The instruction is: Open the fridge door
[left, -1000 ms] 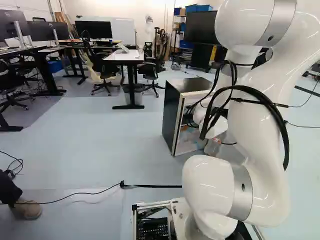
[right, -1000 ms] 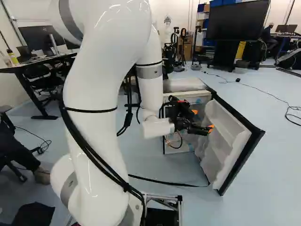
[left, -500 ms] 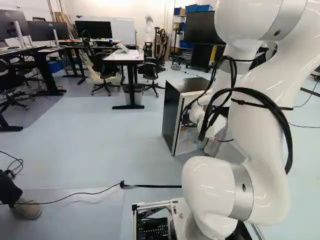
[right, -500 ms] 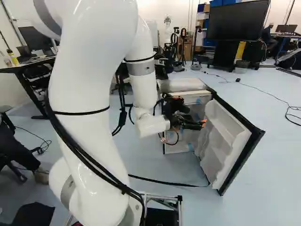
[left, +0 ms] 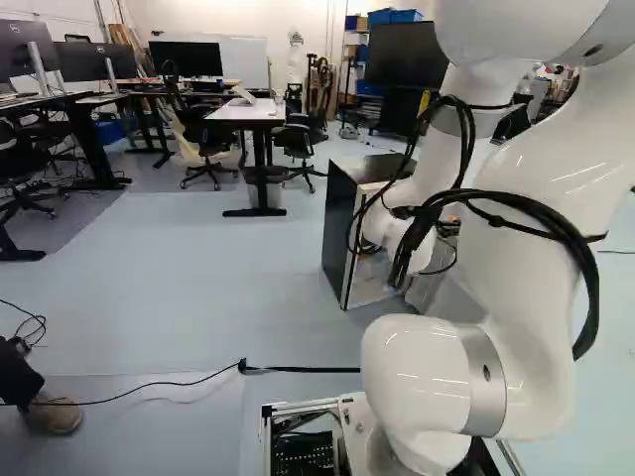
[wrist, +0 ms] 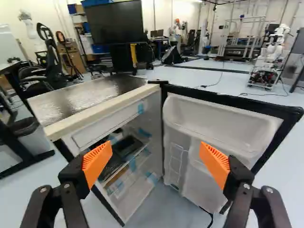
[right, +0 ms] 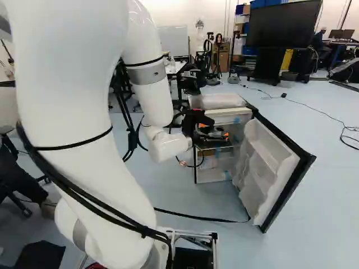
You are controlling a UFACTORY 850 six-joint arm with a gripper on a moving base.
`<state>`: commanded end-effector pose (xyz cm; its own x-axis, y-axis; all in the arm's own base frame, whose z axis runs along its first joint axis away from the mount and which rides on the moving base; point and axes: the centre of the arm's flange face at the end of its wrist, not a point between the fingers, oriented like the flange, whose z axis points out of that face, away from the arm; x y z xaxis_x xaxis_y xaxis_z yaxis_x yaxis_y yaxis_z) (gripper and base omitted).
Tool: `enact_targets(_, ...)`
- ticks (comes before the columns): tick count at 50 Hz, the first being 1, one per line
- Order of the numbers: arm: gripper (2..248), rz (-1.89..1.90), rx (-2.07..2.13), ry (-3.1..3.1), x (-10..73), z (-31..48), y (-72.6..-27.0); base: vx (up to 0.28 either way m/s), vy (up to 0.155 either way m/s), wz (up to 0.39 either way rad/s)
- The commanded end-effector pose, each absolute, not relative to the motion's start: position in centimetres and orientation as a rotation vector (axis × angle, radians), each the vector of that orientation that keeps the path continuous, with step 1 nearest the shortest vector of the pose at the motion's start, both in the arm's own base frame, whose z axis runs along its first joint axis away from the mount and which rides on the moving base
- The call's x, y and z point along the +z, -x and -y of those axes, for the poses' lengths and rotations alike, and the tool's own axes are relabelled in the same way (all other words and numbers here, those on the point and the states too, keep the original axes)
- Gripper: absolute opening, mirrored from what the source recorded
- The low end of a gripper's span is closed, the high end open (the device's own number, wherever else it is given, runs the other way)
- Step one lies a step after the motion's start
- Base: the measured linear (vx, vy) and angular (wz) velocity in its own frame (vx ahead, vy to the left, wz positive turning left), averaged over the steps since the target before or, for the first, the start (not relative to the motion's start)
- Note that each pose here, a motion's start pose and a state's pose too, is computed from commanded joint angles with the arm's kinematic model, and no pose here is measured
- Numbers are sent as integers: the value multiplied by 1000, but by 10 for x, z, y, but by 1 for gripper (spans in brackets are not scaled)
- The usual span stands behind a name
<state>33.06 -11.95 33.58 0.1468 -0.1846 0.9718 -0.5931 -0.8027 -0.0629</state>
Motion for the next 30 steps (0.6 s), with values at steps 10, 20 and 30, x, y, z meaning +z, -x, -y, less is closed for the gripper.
enact_targets(10,247,619,1746,-2215,346,91,-323,0,0,0)
enact_targets(20,247,486,1780,-2316,354,66,-314,0,0,0)
enact_targets(30,247,361,1802,-2395,359,46,-303,0,0,0)
